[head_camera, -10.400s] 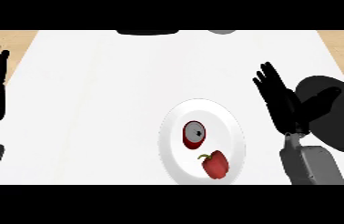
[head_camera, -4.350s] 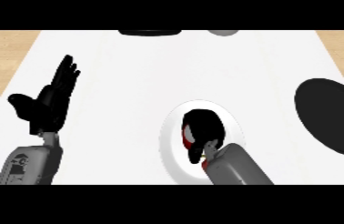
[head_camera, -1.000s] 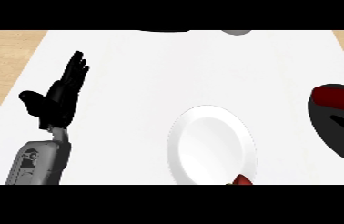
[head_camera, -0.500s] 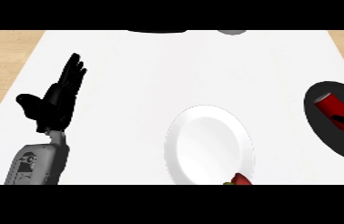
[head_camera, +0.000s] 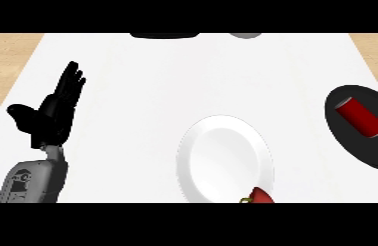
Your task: Pick the can from the plate and place it in the pan
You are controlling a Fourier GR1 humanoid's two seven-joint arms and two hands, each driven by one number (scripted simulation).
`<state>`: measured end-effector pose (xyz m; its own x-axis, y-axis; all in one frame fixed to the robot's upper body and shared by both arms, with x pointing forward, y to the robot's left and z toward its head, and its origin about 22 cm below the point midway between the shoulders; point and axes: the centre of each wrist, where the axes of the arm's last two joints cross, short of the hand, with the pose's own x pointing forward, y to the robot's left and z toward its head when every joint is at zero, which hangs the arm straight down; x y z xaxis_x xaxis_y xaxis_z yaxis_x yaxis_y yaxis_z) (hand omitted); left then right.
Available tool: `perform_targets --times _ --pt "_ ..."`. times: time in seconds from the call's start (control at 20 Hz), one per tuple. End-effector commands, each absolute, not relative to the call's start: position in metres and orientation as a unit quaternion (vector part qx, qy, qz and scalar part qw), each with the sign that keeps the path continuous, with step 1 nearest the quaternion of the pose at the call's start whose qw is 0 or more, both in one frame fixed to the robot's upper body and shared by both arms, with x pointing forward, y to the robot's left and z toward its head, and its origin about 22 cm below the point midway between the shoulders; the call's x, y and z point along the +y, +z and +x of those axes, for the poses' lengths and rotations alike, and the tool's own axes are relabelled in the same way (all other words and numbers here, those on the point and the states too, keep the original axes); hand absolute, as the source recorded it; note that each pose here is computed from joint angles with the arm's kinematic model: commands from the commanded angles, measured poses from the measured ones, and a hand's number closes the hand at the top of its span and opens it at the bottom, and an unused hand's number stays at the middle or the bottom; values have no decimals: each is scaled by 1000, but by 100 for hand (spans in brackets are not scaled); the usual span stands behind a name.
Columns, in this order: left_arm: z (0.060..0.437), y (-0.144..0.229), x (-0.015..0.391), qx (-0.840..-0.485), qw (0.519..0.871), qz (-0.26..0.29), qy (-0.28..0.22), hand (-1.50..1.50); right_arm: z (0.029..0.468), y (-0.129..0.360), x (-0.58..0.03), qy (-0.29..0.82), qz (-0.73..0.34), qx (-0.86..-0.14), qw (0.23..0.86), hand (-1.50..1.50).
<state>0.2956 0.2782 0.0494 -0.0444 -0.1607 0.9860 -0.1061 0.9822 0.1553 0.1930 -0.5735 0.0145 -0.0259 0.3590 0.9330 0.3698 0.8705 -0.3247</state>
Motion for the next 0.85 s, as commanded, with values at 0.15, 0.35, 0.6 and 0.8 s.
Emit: perform_targets --times 0.15,0.35,0.6,0.8 --pt "287 49 287 -713 694 97 -5 0 114 29 -611 -9 -188 -758 625 -150" --pt "288 50 283 -718 689 99 -10 0 91 33 -617 -3 -183 -758 626 -150" --pt "283 48 268 -722 686 91 -13 0 71 23 -613 1 -181 -750 637 -150" --pt "281 32 277 -716 690 107 -13 0 63 23 -611 26 -207 -741 638 -150"
